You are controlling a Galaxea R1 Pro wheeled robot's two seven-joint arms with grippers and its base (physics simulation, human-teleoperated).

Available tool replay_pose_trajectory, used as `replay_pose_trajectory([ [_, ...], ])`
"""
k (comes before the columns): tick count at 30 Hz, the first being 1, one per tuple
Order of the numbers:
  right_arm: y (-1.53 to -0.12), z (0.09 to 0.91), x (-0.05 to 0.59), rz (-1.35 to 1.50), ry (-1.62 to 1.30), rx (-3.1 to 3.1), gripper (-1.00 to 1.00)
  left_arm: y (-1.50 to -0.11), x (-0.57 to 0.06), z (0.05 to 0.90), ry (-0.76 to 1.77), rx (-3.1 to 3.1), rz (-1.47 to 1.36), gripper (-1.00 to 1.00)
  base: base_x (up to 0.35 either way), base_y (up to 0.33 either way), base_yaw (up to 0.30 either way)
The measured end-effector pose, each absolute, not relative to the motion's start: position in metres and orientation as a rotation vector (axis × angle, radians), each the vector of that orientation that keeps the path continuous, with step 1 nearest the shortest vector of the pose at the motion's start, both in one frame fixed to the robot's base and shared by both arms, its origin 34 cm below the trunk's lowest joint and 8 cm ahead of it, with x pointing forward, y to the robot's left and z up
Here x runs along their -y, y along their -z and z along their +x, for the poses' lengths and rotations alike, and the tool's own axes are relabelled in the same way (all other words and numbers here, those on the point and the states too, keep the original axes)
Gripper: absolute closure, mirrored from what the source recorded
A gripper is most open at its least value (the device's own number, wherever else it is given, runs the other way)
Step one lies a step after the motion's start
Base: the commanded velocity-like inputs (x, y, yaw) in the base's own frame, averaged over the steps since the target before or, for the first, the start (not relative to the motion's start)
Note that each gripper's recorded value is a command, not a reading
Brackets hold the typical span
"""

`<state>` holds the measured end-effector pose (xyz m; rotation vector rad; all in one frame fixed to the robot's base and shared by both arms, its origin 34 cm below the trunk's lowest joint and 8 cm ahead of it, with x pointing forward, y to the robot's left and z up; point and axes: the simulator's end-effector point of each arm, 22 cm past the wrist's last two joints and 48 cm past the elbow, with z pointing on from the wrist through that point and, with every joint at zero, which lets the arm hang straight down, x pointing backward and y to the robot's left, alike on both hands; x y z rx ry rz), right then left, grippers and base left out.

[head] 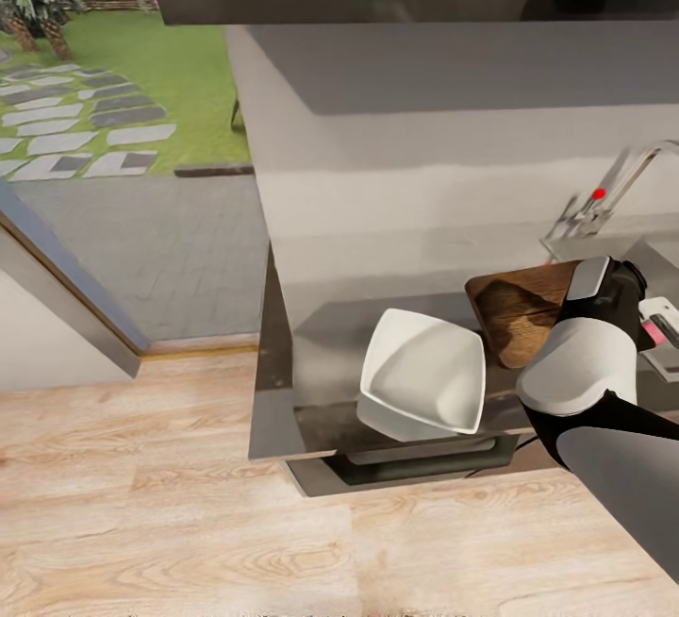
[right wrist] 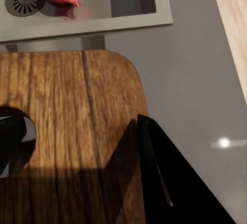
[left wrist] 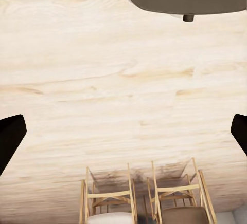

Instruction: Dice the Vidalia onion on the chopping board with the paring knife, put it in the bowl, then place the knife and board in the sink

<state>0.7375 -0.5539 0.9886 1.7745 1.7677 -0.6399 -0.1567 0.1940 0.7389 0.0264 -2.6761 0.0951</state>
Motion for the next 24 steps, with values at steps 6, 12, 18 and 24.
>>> replay_pose_trajectory([
  [6, -0.983, 0.737, 0.554, 1.774, 0.650, -1.774, 1.00, -0.741, -0.195, -0.159, -0.094, 2.666, 0.026, -1.00, 0.000, 0.000, 0.000],
  [12, -0.976, 0.737, 0.554, 1.774, 0.659, -1.780, 1.00, -0.744, -0.195, -0.162, -0.093, 2.656, 0.026, -1.00, 0.000, 0.000, 0.000],
  [18, -0.971, 0.736, 0.555, 1.775, 0.670, -1.785, 1.00, -0.747, -0.195, -0.165, -0.093, 2.645, 0.026, -1.00, 0.000, 0.000, 0.000],
  [24, -0.965, 0.735, 0.557, 1.777, 0.684, -1.787, 1.00, -0.750, -0.195, -0.168, -0.092, 2.634, 0.027, -1.00, 0.000, 0.000, 0.000],
])
